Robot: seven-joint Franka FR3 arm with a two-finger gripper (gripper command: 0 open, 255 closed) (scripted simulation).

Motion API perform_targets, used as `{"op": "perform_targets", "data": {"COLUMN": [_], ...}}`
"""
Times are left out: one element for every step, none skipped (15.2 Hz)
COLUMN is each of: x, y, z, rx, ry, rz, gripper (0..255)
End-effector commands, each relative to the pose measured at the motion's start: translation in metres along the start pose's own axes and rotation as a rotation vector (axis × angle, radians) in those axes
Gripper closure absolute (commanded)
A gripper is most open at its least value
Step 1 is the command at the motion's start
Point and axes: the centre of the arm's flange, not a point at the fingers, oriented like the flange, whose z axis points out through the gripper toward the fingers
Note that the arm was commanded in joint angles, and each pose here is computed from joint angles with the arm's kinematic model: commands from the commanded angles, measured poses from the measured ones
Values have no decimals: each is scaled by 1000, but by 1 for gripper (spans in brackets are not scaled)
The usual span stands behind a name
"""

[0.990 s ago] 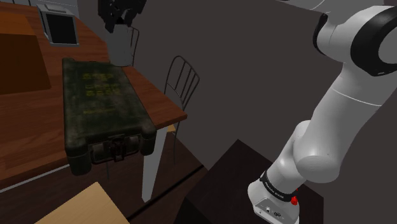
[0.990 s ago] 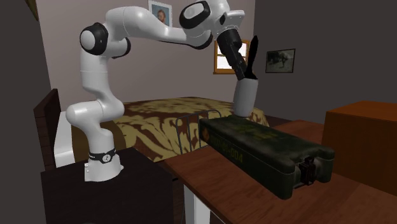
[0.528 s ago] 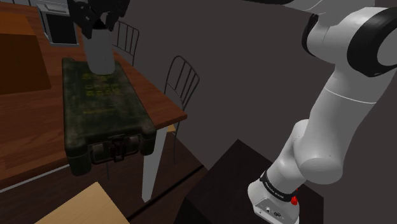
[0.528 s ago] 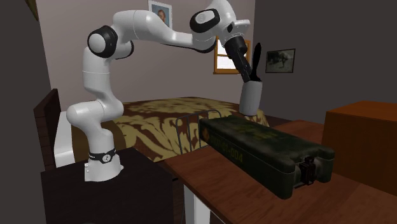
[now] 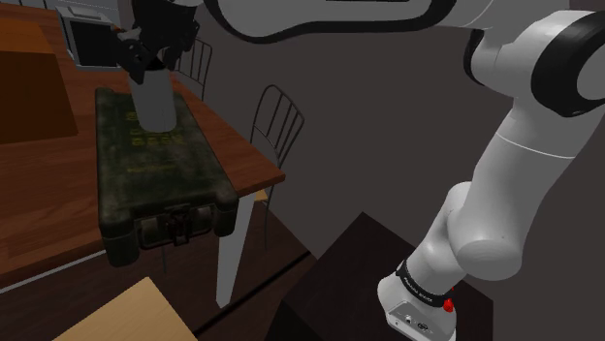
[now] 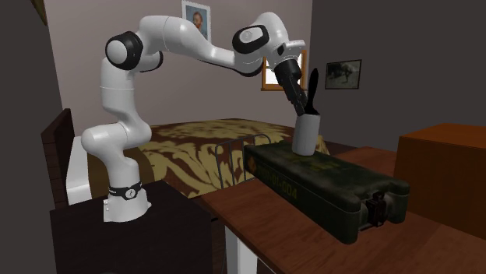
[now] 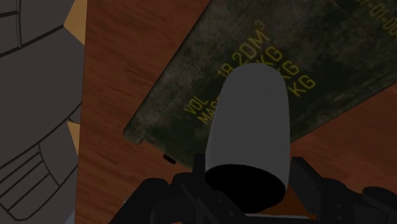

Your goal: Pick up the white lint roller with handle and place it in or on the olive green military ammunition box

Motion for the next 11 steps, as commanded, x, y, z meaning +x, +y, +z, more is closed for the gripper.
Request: {"op": "perform_targets", "data": {"x": [-5,-6,-6,-6,-6,-6,-6,-6,-6,-6,-6], "y": [-4,-4,-4,-4,-4,-4,-4,-4,-4,-4,-4], "z": [9,11,11,11,11,11,11,11,11,11,11], "rx": [0,0,0,0,0,0,0,0,0,0,0], "ry": [1,1,1,1,1,1,1,1,1,1,1], "rz": [0,0,0,0,0,0,0,0,0,0,0], "gripper": [255,255,255,255,255,255,255,255,255,255,0]}}
